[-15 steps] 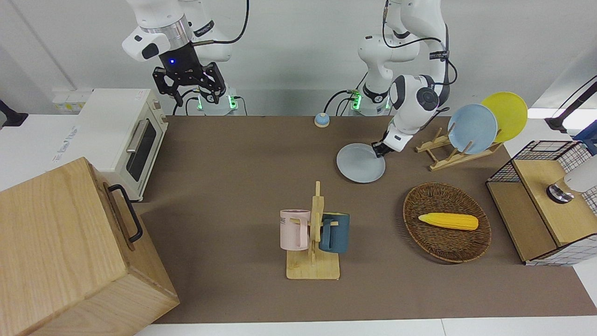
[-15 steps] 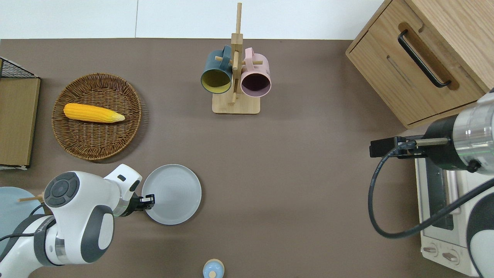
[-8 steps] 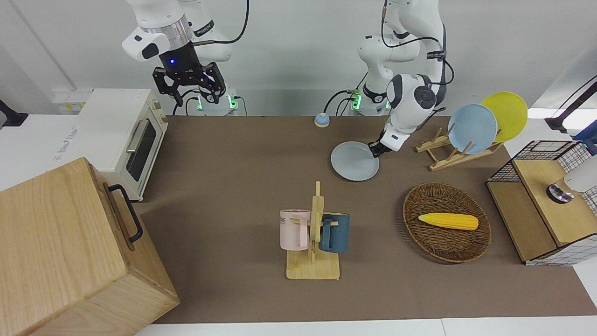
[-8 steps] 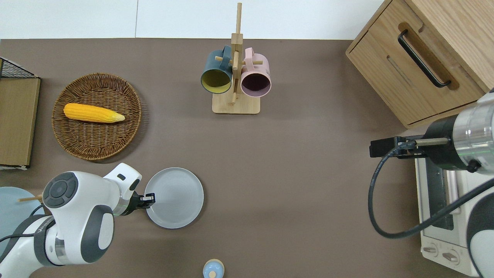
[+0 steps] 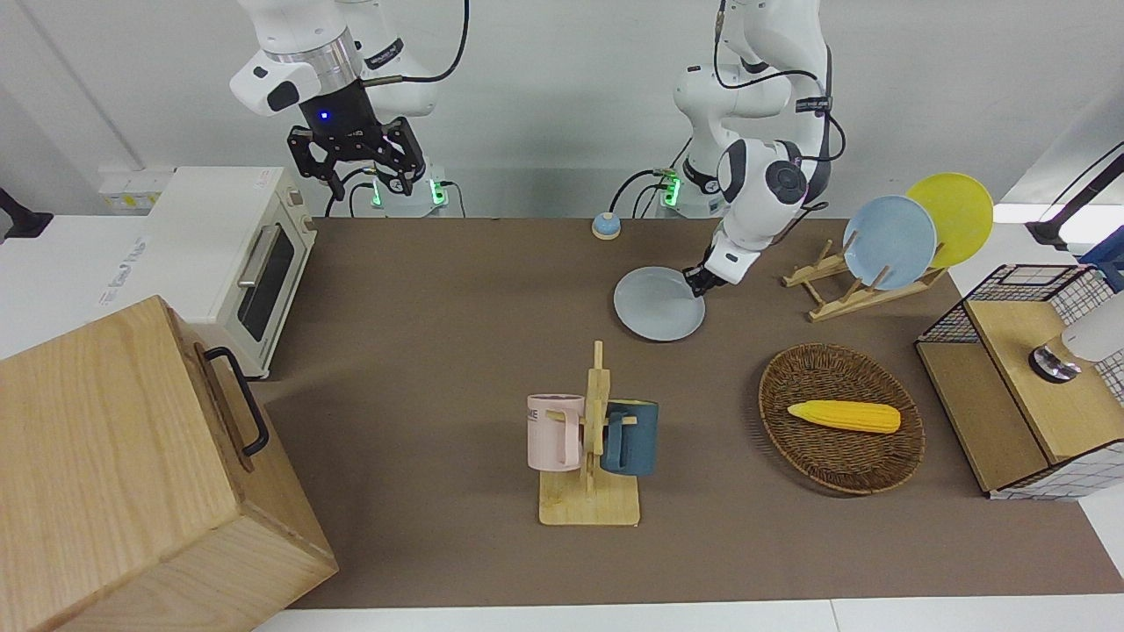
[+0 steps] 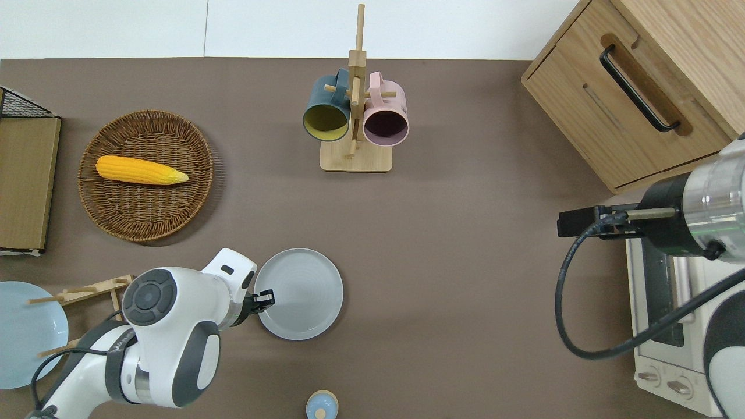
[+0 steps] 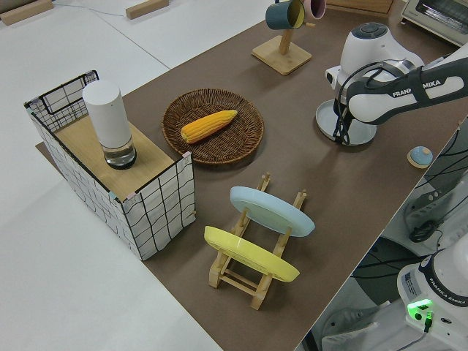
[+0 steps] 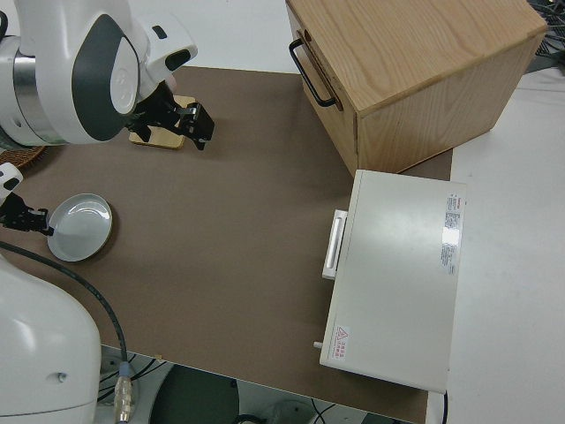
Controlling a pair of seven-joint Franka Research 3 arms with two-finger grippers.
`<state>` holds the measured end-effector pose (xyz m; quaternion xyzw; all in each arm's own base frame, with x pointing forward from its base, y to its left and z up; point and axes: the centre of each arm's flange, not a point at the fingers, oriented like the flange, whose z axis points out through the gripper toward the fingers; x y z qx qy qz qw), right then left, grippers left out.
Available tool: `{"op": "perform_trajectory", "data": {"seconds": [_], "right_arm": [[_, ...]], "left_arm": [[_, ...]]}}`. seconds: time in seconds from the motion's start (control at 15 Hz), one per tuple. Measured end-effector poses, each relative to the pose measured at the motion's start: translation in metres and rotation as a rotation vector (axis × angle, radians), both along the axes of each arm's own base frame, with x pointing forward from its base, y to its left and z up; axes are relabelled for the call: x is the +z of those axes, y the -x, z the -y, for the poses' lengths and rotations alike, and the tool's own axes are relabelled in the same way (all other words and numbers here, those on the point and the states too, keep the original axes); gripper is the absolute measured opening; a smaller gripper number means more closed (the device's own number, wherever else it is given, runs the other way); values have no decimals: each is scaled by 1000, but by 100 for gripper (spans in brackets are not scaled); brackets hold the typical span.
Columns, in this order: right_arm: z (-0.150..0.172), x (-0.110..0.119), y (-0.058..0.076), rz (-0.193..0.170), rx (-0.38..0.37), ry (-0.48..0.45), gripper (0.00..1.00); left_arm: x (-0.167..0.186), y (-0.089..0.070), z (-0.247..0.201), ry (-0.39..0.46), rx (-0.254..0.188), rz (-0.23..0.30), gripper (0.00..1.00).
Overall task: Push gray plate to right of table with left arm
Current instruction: 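Push the gray plate with the left gripper toward the toaster oven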
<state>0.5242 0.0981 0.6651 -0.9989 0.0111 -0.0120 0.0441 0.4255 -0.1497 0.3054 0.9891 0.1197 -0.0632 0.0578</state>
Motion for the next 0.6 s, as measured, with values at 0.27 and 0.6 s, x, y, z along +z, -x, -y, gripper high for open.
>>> {"op": "perform_trajectory", "data": {"seconds": [0.27, 0.6], "right_arm": [[0, 0, 0, 0, 0, 0, 100], [0, 0, 0, 0, 0, 0, 100]], "left_arm": [[2, 6, 34, -2, 13, 14, 3], [1, 13, 63, 9, 32, 27, 3]]}}
